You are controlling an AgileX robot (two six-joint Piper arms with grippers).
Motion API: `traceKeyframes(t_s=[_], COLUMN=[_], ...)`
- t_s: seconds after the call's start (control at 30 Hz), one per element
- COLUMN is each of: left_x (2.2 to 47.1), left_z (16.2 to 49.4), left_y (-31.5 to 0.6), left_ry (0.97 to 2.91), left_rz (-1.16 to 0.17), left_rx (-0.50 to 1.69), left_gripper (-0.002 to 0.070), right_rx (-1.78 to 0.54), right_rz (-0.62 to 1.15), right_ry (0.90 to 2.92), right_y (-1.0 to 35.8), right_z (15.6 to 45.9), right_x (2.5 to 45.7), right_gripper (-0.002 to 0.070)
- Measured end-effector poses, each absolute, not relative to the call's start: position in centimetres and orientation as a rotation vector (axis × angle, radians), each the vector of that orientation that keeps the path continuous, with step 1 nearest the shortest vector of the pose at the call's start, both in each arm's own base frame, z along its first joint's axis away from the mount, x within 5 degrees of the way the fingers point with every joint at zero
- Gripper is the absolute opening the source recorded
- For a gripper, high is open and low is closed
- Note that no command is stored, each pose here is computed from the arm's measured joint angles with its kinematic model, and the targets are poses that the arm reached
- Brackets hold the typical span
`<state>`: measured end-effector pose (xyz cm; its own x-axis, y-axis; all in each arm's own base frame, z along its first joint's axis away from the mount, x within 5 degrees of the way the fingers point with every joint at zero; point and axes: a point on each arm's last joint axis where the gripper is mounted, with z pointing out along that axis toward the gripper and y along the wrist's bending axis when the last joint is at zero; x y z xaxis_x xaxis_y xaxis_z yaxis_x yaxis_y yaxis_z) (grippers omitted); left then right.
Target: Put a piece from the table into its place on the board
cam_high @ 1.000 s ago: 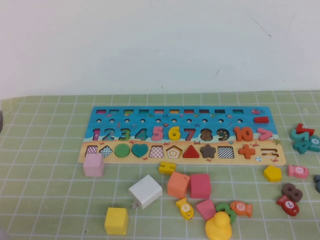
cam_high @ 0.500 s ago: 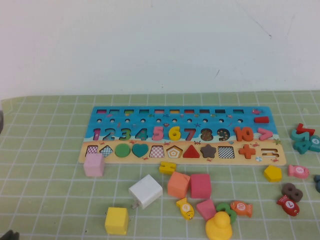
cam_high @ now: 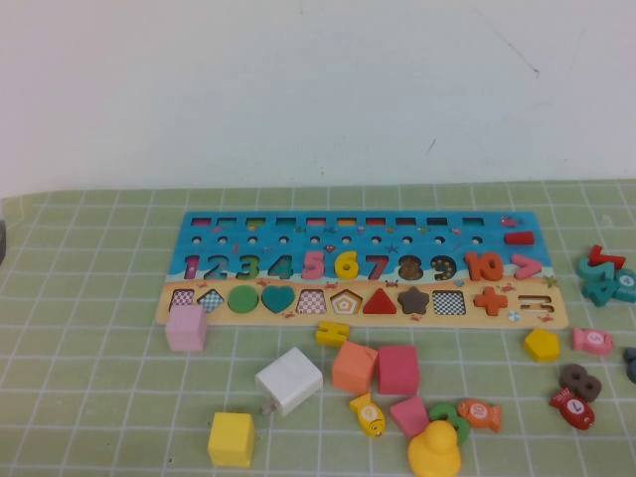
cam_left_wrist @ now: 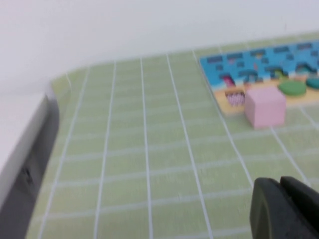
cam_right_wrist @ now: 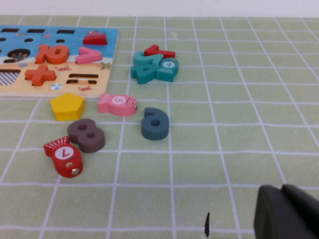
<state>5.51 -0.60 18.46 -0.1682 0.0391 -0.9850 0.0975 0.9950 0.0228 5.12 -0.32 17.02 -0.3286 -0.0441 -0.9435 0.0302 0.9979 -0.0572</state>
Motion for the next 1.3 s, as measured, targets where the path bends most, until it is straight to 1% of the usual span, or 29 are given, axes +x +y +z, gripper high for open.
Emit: traceKeyframes(t_s=[0.17,1.3], left_x=[5.29,5.27], left_z=[17.59,17.62], left_y=[-0.65,-0.66], left_ry=[1.837,1.833], left_rz=[-0.061,-0.065], left_rx=[0.108,0.104], left_gripper=[-0.0002,-0.0002], right_rx=[-0.010,-0.010], right_rz=[-0.075,-0.075], right_ry=[1.904,1.904], right_y=[-0.32,-0.32], right_z=[17.02,17.02], right_x=[5.12,5.12], right_gripper=[-0.0002,-0.0002])
